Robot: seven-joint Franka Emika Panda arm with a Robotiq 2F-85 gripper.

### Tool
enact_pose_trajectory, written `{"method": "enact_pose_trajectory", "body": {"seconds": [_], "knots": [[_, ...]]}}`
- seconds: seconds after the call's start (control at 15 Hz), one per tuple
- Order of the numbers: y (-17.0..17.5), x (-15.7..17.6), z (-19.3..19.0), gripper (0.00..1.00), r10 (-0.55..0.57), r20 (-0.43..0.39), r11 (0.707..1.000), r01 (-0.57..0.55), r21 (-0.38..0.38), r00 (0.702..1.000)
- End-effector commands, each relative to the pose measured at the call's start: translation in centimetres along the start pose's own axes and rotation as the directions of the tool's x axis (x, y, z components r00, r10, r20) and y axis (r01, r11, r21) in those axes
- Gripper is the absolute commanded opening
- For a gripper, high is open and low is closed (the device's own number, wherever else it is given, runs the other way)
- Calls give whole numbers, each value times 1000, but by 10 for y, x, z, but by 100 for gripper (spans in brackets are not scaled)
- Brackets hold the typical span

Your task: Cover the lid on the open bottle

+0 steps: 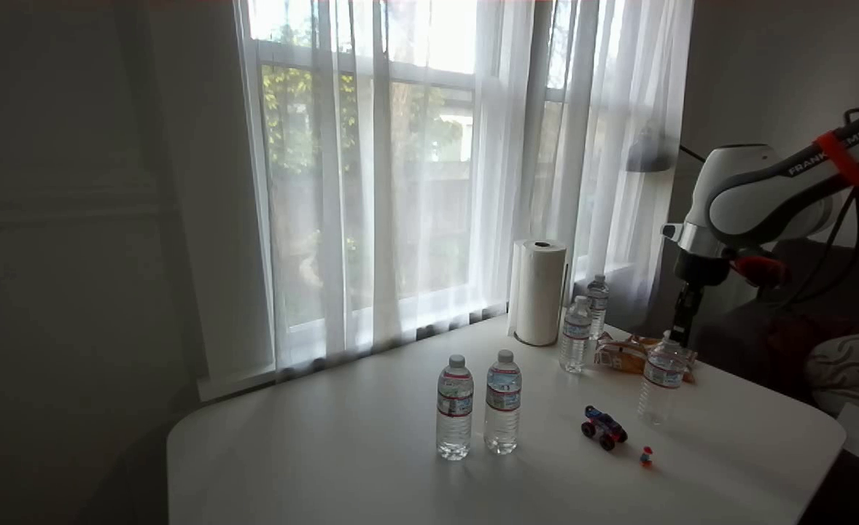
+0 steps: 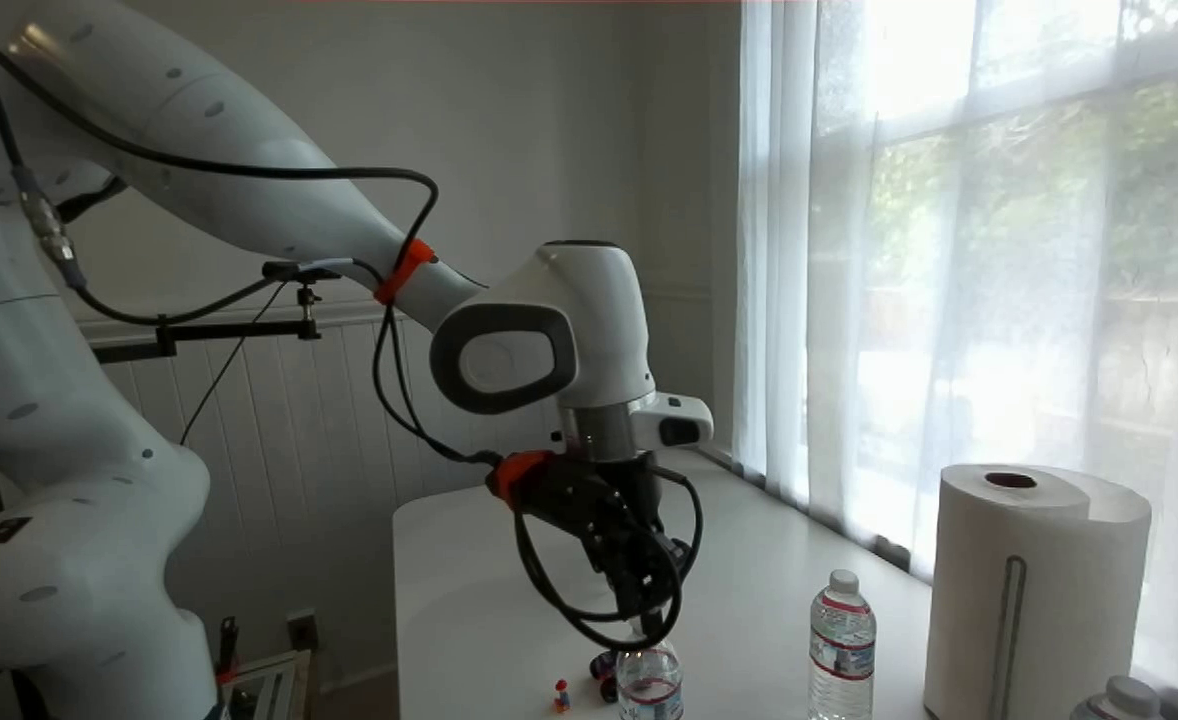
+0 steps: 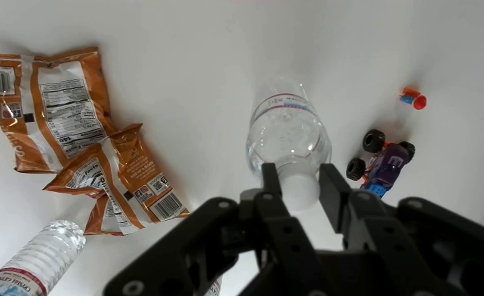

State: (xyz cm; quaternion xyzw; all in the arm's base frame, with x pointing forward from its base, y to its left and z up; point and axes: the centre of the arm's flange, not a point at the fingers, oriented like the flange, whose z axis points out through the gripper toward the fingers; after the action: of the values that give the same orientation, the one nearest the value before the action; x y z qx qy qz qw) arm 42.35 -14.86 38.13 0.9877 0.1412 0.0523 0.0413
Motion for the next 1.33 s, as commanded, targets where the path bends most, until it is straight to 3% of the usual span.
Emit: {"method": "enact_pose_trajectory", "body": {"seconds": [0.0, 0.87, 0.93, 1.0, 1.27], "knots": [[0, -5, -7, 31, -11, -5, 1000, 11, 9, 1000], [3, -3, -6, 35, -6, -5, 1000, 6, 5, 1000], [3, -3, -5, 41, -7, -5, 1000, 7, 5, 1000], [3, -3, -5, 56, -8, -4, 1000, 8, 5, 1000], [3, -3, -5, 81, -8, -5, 1000, 8, 3, 1000]]}}
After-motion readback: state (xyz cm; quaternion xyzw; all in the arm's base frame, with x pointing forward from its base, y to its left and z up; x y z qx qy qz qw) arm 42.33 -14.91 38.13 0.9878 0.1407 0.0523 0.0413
